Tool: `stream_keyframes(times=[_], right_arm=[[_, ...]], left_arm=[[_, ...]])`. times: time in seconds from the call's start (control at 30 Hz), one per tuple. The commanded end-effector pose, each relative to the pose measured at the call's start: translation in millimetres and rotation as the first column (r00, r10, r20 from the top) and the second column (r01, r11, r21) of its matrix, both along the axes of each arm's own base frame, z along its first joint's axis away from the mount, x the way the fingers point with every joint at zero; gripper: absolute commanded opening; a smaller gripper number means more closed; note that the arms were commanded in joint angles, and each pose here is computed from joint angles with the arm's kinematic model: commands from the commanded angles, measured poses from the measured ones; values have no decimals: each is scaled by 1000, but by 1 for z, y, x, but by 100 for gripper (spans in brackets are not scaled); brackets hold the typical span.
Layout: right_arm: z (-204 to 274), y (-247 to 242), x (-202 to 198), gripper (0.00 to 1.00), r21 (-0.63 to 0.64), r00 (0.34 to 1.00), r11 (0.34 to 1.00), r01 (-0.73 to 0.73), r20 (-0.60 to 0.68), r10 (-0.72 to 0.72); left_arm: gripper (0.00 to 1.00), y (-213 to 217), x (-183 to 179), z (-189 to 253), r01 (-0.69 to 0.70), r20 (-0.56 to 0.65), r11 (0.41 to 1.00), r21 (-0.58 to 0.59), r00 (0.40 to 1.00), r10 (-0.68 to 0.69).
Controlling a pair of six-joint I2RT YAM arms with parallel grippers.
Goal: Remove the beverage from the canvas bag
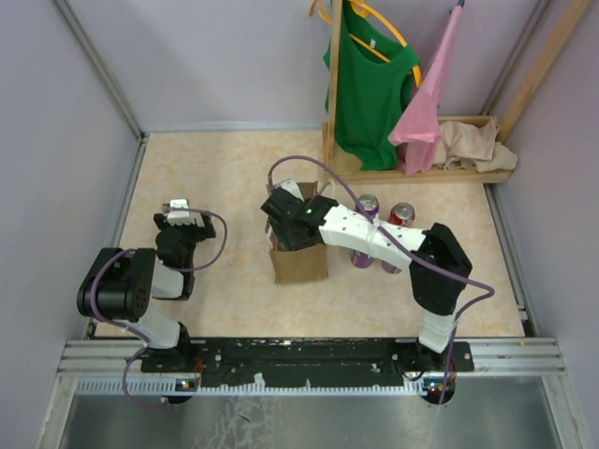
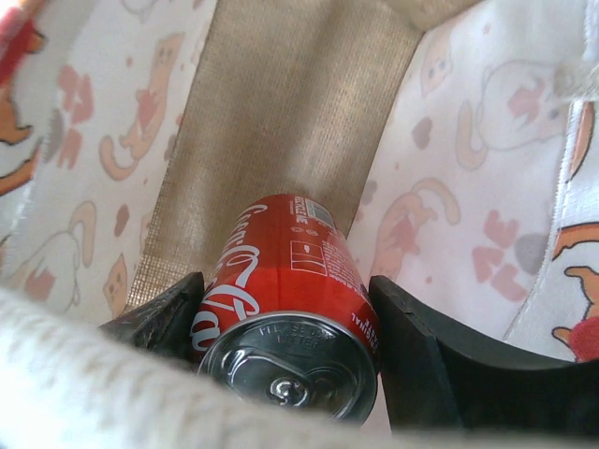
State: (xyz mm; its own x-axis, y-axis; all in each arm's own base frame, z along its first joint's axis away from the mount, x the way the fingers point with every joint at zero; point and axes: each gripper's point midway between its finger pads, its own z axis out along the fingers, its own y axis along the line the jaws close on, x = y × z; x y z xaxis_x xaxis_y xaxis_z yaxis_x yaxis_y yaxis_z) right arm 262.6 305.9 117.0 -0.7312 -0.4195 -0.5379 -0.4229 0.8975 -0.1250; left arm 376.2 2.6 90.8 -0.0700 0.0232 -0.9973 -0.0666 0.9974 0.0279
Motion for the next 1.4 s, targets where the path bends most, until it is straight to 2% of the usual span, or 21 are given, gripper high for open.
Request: stream_keyframes(times=[0.0,0.37,0.57,1.0,1.2,1.37], right_arm=[[48,25,33,0,74,990,997,-24,141,13],[46,34,72,0,79,976,997,-14,218,-4],[63,40,82,0,81,967,996,-31,253,9],[159,34,103,0,87,911,996,-32,413,-7],[215,19,98,0,153,869,988,-25,493,-54],[271,-10,82,0,246,806,969,-10,576,-138]], left_arm=[[100,-3,4,4,11,16,1000,4,1000,-11],[100,-3,4,4,11,16,1000,4,1000,-11],[100,-3,4,4,10,17,1000,4,1000,-10],[100,-3,4,4,9,16,1000,5,1000,-9],[100,-3,4,4,9,15,1000,4,1000,-9],[100,-3,4,4,10,16,1000,4,1000,-10]])
